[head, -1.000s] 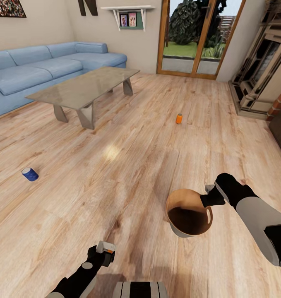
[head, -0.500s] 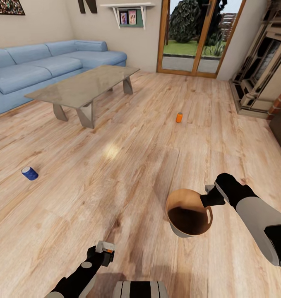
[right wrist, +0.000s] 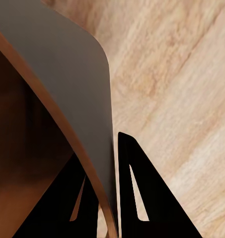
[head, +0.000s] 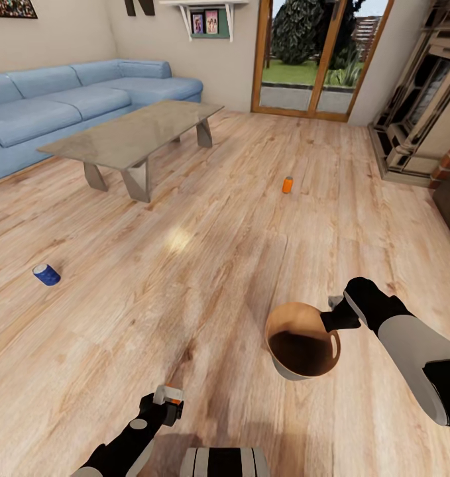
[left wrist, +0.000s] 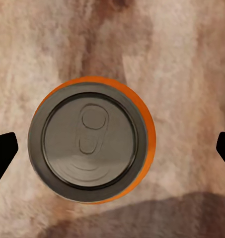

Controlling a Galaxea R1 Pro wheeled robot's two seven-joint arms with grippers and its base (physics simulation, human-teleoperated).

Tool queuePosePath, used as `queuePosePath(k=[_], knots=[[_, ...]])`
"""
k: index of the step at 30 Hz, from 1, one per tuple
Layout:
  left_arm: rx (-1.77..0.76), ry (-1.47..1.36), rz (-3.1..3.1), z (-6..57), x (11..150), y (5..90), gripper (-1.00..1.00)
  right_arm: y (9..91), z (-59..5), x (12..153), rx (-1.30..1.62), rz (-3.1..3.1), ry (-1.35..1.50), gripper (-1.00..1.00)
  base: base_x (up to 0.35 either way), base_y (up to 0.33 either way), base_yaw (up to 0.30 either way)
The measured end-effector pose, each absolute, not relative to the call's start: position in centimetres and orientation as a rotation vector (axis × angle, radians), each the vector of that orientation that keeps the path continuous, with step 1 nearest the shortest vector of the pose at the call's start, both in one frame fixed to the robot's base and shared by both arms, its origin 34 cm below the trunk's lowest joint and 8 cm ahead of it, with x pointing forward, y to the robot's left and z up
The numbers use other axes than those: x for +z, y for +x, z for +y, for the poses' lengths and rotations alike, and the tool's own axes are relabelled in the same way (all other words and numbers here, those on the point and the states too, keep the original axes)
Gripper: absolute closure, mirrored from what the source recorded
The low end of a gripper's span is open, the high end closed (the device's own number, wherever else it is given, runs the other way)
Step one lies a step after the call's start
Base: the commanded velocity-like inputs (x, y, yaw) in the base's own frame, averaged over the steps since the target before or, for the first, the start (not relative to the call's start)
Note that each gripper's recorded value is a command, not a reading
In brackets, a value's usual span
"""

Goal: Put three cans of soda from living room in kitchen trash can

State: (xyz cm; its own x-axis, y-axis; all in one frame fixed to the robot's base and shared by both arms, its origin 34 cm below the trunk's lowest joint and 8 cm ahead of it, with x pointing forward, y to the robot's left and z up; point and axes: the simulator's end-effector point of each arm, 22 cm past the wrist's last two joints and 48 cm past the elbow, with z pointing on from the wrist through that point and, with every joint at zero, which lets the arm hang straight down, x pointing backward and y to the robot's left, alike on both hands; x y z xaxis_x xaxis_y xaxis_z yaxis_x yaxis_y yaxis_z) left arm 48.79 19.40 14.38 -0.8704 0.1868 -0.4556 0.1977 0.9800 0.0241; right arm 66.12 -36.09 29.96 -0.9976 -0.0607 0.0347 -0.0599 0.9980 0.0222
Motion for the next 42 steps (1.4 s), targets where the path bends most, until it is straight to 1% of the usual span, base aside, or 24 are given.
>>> queuePosePath(k=[29,42], knots=[[-0.037,0.267,2.691,19.5,13.1,47.7,-1.00,65.4,-36.2,28.1,-0.024,-3.072,0.100,1.00,0.000,0.000,0.000],[-0.035,0.265,2.693,19.6,13.1,47.6,-1.00,65.4,-35.5,28.0,-0.030,-3.071,0.116,1.00,0.067,0.047,0.000]])
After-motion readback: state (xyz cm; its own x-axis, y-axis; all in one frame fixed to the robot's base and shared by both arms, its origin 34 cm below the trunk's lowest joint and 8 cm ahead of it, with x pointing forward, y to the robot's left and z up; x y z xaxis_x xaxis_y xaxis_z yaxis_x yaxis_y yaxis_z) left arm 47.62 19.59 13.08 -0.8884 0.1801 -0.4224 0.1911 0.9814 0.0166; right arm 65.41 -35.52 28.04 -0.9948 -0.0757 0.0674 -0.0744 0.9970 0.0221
